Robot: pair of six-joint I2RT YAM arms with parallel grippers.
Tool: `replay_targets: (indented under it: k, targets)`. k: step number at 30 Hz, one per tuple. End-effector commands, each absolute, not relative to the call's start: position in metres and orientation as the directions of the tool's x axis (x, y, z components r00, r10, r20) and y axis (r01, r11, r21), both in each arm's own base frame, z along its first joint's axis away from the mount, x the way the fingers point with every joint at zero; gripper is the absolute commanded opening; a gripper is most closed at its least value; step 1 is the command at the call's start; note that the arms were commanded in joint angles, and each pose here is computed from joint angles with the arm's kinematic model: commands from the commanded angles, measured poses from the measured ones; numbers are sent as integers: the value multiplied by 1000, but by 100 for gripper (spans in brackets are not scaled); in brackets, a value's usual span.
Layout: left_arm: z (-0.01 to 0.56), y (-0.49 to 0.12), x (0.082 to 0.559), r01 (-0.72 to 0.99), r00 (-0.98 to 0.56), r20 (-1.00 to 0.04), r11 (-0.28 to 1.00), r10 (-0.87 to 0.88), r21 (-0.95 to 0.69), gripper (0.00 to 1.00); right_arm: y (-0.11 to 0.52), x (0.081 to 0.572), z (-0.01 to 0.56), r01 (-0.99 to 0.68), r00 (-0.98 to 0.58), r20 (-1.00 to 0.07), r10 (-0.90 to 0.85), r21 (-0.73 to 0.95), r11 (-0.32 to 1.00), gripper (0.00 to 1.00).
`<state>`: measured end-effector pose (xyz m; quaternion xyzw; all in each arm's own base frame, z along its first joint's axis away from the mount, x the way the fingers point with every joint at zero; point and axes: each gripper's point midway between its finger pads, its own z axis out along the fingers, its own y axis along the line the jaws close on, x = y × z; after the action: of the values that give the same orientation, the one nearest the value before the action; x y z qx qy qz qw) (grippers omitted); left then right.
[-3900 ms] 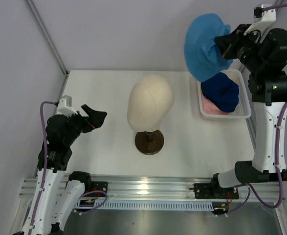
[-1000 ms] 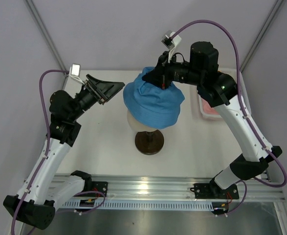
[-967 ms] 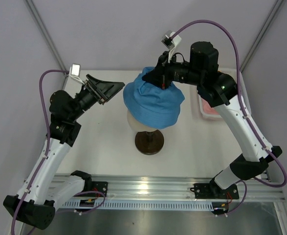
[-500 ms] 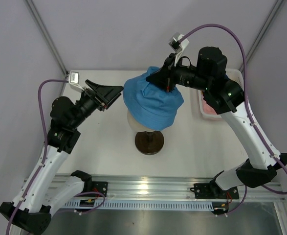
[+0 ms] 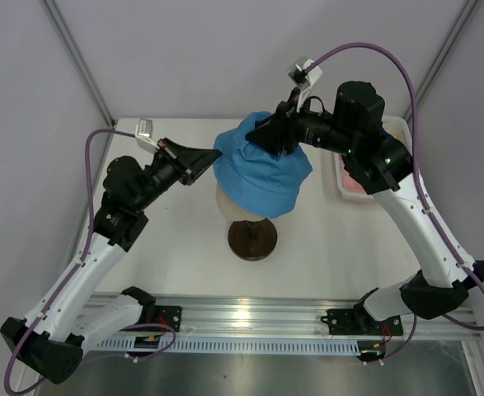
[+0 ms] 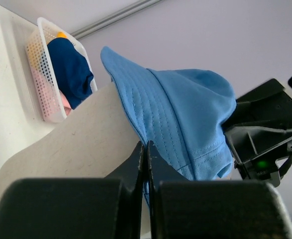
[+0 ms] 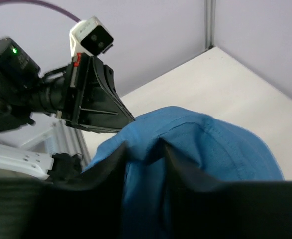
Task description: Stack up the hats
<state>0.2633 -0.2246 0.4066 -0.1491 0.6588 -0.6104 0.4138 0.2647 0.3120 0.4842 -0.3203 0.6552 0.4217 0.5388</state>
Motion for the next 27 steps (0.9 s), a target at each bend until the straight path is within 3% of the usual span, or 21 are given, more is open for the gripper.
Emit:
replay_targets:
  k: [1,2,3,5,10,12,15,20,27]
  targets:
    - [422,-225,262,340,-590,-373,198,-716,-919,1,294,270,494,-854,-198,-978,70,207,478,51]
    - [416,-223,264,322,-584,-366,207,-725,-924,1,286,268,499,-841,-217,-971,97,236,486,65]
    - [414,-220,267,304,-569,-355,211,-742,-929,1,278,269,500,-829,-229,-967,111,254,498,87]
    - [403,-216,266,280,-564,-338,210,-754,-937,1,254,277,502,-790,-245,-958,152,288,542,98]
    - [396,-207,259,280,-537,-354,234,-766,-931,1,192,253,521,-711,-213,-922,324,374,596,100]
    - [415,-202,249,330,-518,-378,229,-767,-916,1,174,256,511,-650,-218,-905,365,414,637,99]
    - [382,-198,246,278,-523,-388,278,-759,-920,1,156,258,488,-536,-276,-854,441,518,667,99]
    - [355,-193,242,227,-517,-389,317,-762,-921,1,163,263,440,-425,-419,-668,615,742,517,99]
    - [328,-193,237,175,-531,-379,339,-758,-924,1,169,273,385,-311,-495,-507,706,862,400,99]
